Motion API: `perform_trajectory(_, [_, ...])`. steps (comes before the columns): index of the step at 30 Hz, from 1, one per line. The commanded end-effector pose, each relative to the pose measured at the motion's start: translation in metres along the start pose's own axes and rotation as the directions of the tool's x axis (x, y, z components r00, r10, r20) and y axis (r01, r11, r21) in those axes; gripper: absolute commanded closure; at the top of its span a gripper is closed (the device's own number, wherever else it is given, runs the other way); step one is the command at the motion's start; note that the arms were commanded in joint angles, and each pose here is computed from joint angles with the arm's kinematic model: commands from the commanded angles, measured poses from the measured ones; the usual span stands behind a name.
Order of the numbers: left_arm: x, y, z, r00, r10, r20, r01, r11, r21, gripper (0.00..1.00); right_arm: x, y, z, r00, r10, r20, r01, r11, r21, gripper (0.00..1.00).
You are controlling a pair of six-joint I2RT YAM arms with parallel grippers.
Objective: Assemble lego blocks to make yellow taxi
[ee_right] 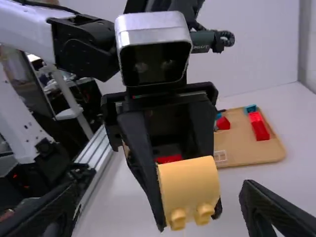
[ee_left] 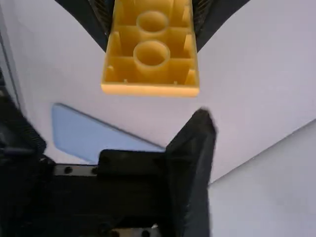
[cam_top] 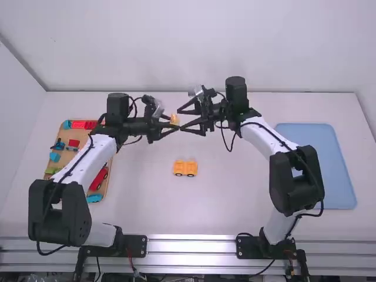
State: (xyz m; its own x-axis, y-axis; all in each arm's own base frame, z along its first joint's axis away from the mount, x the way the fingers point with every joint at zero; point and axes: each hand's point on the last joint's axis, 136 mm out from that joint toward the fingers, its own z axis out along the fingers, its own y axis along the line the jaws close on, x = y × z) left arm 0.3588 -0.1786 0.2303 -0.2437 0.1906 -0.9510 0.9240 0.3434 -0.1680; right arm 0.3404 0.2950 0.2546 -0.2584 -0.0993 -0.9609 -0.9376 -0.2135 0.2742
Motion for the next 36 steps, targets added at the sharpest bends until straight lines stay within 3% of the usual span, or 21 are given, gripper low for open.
perform_trajectory(1, [-0.011, -0.022, -0.001, 0.997, 0.052, 0.051, -0.056, 0.994, 0.096, 0.98, 0.003, 0.012, 0.002, 1.000, 0.014, 0.006, -0.013, 0.997, -0.079, 0.17])
perform_trajectory(17, [-0.014, -0.035, -0.002, 0.996, 0.036, 0.077, -0.049, 0.984, 0.171, 0.98, 0.004, 0.012, 0.023, 1.000, -0.012, -0.012, 0.011, 0.998, -0.066, 0.39])
perform_trajectory(26, [-0.007, -0.035, 0.000, 0.995, 0.049, 0.084, -0.063, 0.984, 0.168, 0.98, 0.004, 0.007, 0.023, 1.000, -0.021, -0.014, 0.021, 0.999, -0.038, 0.55])
perform_trajectory(36, [-0.012, -0.042, -0.002, 0.987, 0.095, 0.129, -0.120, 0.971, 0.206, 0.98, 0.005, 0.006, 0.022, 0.999, -0.035, -0.015, 0.035, 0.999, -0.032, 0.65])
